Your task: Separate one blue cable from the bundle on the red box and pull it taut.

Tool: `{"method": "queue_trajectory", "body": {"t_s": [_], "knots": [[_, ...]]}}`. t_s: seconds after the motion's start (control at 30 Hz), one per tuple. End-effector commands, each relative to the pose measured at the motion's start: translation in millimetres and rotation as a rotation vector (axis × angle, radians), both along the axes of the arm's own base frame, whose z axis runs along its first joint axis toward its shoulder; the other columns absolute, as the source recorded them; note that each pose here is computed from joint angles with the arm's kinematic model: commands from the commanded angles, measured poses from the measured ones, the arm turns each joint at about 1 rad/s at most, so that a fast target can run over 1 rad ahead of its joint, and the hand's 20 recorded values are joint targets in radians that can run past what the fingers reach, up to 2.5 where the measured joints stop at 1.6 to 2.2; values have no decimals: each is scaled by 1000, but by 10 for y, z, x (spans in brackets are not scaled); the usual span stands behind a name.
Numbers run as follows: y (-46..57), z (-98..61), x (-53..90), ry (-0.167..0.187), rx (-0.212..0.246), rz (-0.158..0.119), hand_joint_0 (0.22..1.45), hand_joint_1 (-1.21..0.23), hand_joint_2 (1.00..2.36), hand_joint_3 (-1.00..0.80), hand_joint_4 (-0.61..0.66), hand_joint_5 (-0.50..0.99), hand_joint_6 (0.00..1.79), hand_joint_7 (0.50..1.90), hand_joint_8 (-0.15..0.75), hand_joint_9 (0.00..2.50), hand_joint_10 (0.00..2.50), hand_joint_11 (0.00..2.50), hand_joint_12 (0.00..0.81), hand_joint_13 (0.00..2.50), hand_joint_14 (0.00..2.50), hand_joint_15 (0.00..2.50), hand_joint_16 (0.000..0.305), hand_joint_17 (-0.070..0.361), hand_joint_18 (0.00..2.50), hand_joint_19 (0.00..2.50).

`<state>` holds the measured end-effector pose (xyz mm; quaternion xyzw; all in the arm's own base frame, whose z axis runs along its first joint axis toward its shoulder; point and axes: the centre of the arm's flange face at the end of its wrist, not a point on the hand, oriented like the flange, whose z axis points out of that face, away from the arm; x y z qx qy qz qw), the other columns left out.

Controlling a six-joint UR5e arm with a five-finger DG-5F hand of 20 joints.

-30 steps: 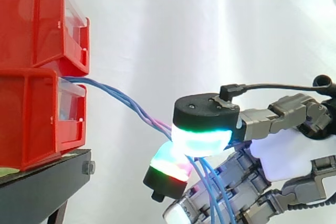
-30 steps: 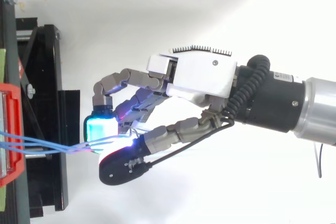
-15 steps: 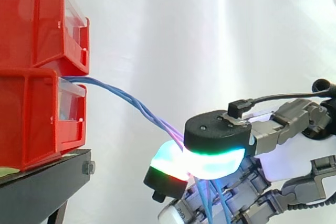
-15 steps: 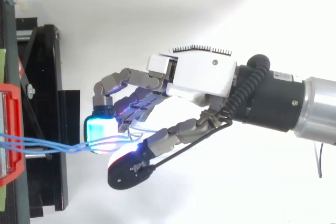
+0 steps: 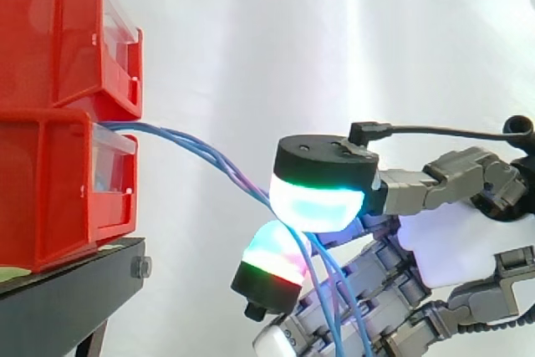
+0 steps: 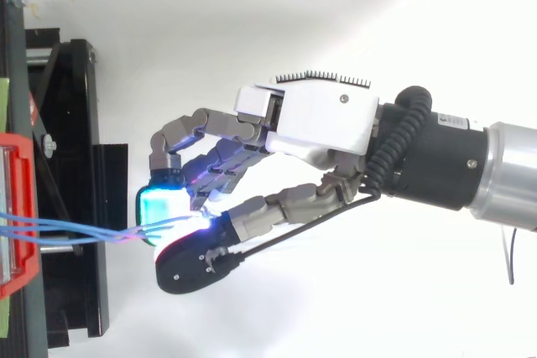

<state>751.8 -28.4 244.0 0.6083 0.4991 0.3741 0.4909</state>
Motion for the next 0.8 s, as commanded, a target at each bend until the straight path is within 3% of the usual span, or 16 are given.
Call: {"method": "queue_trajectory", "body": {"t_s": [0.0,0.2,0.33,0.6,0.77], "knots": [[0,-13,0,2,0,0,532,-654,1000,-500,118,-158,730,1219,286,776,15,486,359,739,16,448,58,131,573,698],[0,-2,-1,1,0,0,525,-545,1000,-500,112,-153,716,1246,288,793,17,480,365,747,16,452,59,132,574,707],[1,5,2,-1,0,0,551,-550,1000,-490,111,-150,712,1264,285,795,17,479,360,747,14,455,57,129,566,713],[1,5,2,-1,0,0,671,-821,1016,-207,111,-179,764,1169,272,769,18,511,346,753,15,453,56,126,576,693],[1,5,2,-1,0,0,734,-878,1018,-203,92,-186,779,1142,267,754,16,504,338,743,15,447,55,124,571,685]]}}
